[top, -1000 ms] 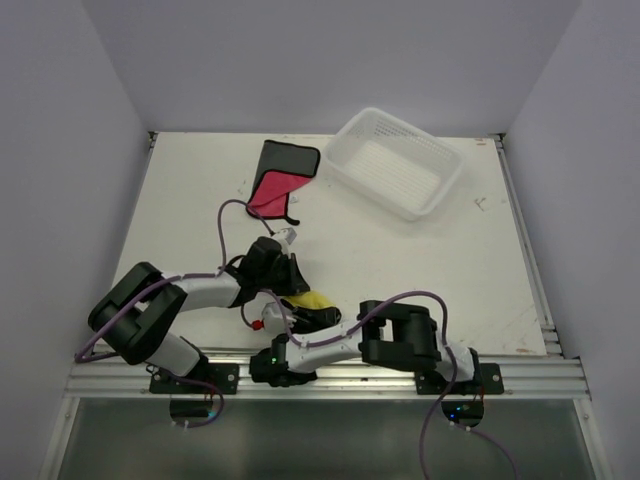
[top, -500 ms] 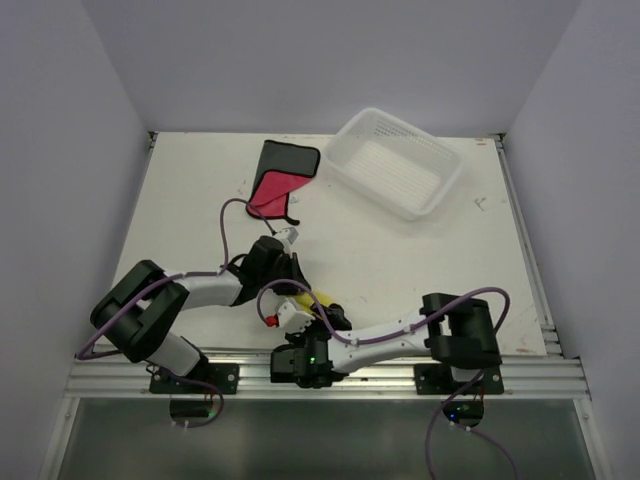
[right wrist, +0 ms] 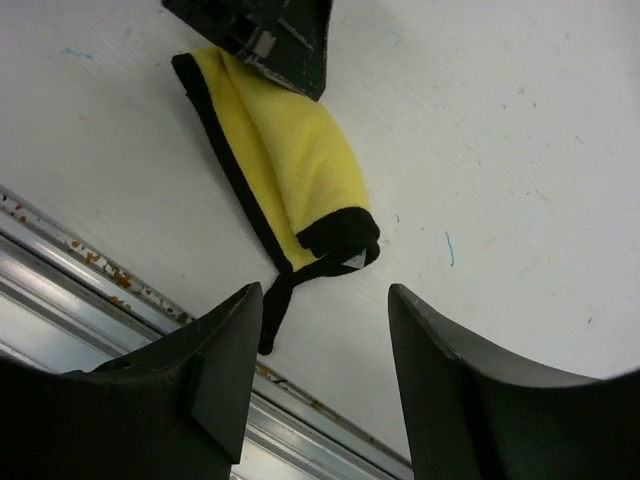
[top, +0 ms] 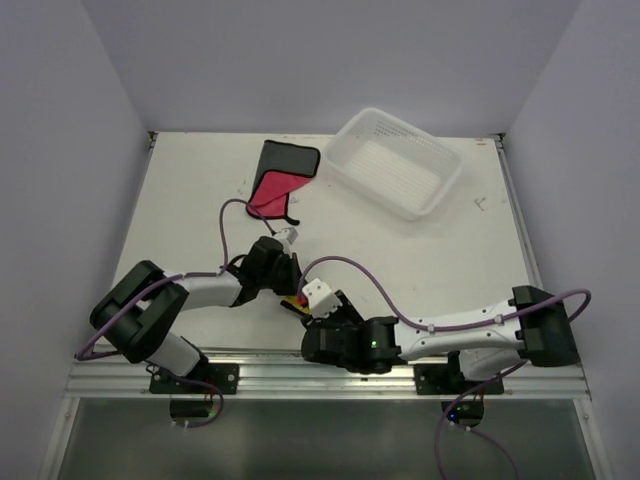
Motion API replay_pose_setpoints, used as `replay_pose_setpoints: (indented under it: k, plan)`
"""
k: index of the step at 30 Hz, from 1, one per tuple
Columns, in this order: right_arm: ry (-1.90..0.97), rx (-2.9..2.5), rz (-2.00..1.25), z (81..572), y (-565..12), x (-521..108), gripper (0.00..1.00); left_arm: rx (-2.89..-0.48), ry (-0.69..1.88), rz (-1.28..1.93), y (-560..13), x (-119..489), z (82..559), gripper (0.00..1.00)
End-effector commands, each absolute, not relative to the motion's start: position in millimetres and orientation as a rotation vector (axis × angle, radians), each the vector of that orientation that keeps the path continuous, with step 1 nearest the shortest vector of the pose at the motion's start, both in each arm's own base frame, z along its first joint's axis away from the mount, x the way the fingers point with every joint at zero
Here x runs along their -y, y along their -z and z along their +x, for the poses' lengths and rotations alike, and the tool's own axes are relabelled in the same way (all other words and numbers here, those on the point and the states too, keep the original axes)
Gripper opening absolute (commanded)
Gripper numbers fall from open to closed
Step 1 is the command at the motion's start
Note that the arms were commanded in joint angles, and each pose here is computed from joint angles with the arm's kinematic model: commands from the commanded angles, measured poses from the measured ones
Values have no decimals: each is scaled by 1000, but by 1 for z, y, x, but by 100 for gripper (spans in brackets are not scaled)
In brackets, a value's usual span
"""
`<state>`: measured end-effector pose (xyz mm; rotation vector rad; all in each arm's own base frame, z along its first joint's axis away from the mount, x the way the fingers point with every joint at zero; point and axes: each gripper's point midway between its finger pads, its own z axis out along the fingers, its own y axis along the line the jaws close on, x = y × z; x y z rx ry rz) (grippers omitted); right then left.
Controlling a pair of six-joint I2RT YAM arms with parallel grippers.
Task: Roll the towels
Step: Roll the towel
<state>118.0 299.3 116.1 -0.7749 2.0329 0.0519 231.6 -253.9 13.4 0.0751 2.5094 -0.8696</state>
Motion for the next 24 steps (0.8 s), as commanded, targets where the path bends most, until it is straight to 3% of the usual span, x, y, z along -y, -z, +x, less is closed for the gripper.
replay_pose_setpoints:
  k: [1,10,17,20,24]
  plan:
    - [-325,-2147,-690,123,-113,-310,54,-2680,615,40,32,207,204,3]
    - [-591,-2326,-591,170,-104,-301,59,-2661,621,62,29,206,204,2]
    - [-672,-2471,-676,168,-69,-314,54,-2650,634,67,28,208,205,2]
    - [-631,-2509,-697,167,-54,-311,46,-2650,628,83,28,207,205,1]
    - [-637,-2513,-700,165,-46,-310,23,-2643,609,87,26,206,209,1]
